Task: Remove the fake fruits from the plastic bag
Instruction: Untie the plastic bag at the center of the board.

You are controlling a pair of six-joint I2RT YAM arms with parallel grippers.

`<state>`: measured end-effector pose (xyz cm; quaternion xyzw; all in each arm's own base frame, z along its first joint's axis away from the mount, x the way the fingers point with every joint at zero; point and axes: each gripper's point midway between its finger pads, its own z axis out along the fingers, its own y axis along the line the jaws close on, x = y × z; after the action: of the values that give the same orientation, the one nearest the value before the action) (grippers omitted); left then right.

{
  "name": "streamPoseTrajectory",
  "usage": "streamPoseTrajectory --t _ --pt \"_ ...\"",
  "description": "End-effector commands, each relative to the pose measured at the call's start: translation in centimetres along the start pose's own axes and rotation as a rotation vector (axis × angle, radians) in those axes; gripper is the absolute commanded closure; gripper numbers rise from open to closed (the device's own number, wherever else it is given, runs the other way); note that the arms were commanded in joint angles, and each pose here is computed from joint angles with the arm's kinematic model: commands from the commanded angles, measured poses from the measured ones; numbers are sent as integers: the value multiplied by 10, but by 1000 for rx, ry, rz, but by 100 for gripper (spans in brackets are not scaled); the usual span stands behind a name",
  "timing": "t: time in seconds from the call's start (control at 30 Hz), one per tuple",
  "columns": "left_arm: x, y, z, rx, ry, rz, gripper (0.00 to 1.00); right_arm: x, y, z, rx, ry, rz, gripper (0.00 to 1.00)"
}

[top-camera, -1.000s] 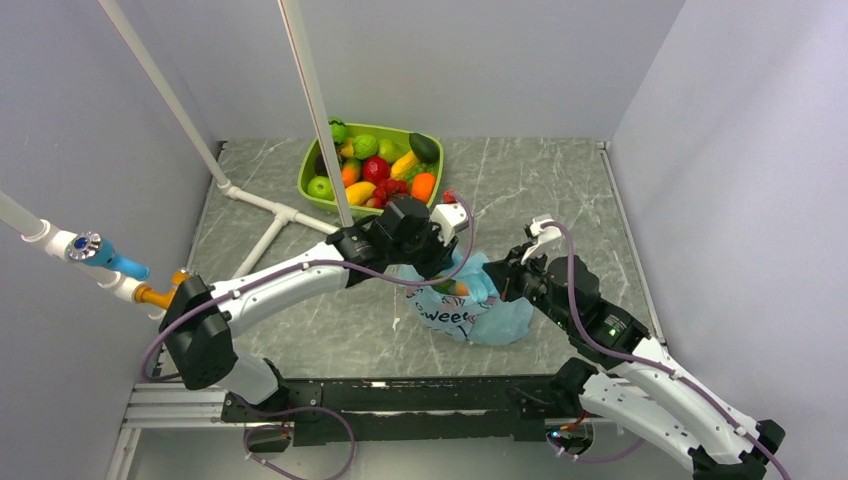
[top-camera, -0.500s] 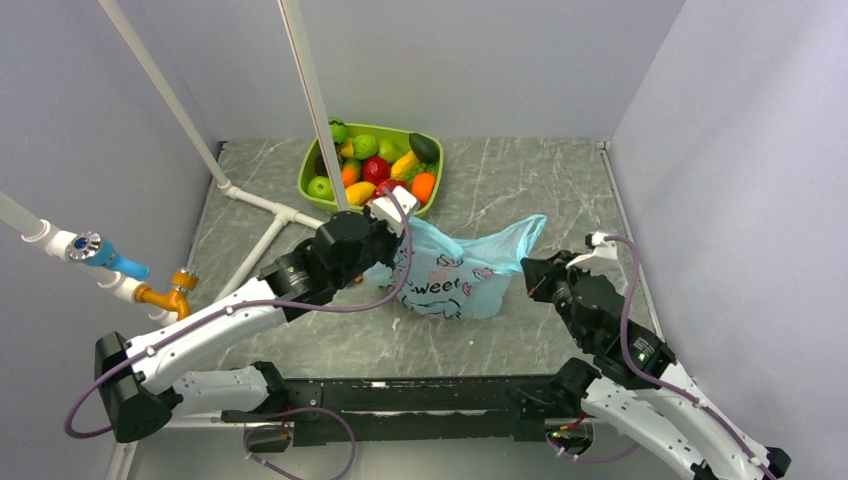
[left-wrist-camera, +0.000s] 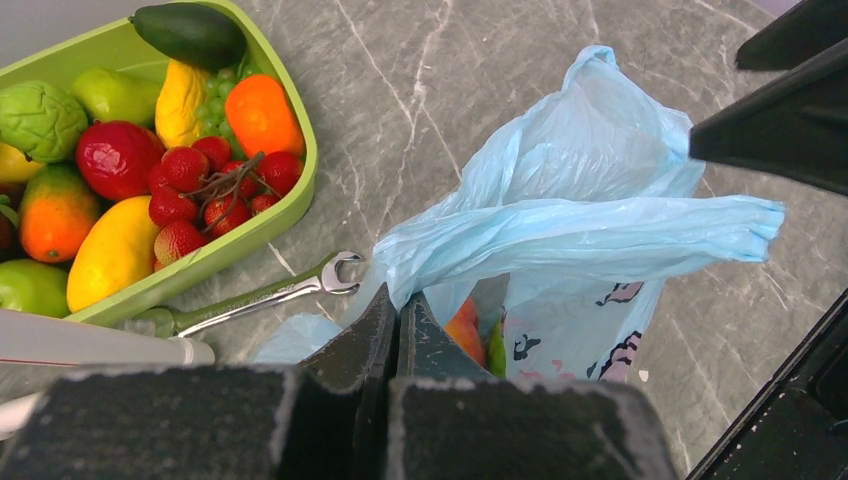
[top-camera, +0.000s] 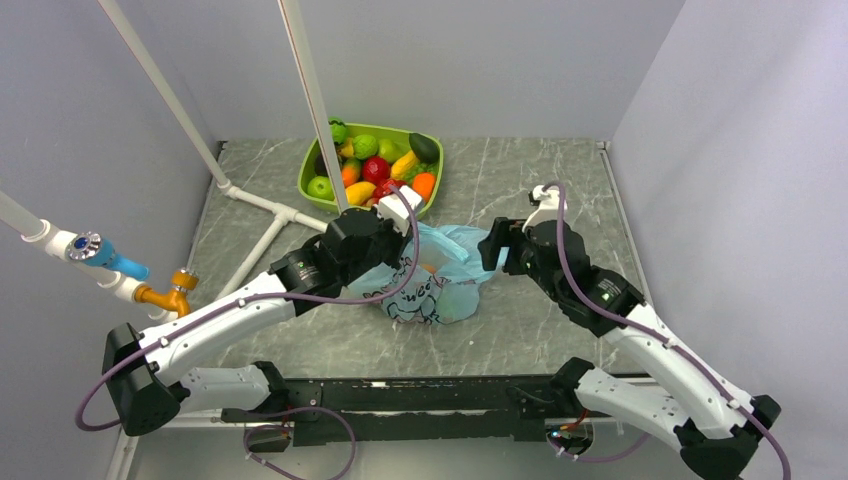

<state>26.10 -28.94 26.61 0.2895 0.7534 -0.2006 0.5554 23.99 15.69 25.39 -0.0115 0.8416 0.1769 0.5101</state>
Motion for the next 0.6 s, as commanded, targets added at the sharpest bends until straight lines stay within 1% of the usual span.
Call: streamPoseTrajectory --t 0.0,0.03,0.07,0.17,0.2,0.3,0.4,0.47,0.5,0.57 --pt "-23 -2 -7 12 -74 -21 100 7 14 0 -90 81 101 20" --pt "-22 -1 -8 8 -74 -18 100 7 11 0 -84 85 125 18" --pt "-22 -1 -8 6 -76 -17 100 6 7 0 -70 94 155 14" --pt "-22 0 -7 1 -74 -16 100 13 -12 -1 0 145 276 8" --pt "-22 0 -7 5 -70 -16 100 19 -18 0 12 164 320 7" --pt "-24 -4 -7 27 -72 -22 100 33 -18 2 -24 185 431 4" --pt "-22 -7 -8 39 -77 -27 100 45 -20 14 -67 205 491 2" --pt "-21 -8 -8 44 -76 -25 100 49 -9 27 -173 232 519 4" --pt "-20 -9 -8 47 -72 -22 100 53 -3 33 -221 261 525 7" --pt "-20 -11 -8 54 -71 -15 100 53 5 42 -295 287 499 18"
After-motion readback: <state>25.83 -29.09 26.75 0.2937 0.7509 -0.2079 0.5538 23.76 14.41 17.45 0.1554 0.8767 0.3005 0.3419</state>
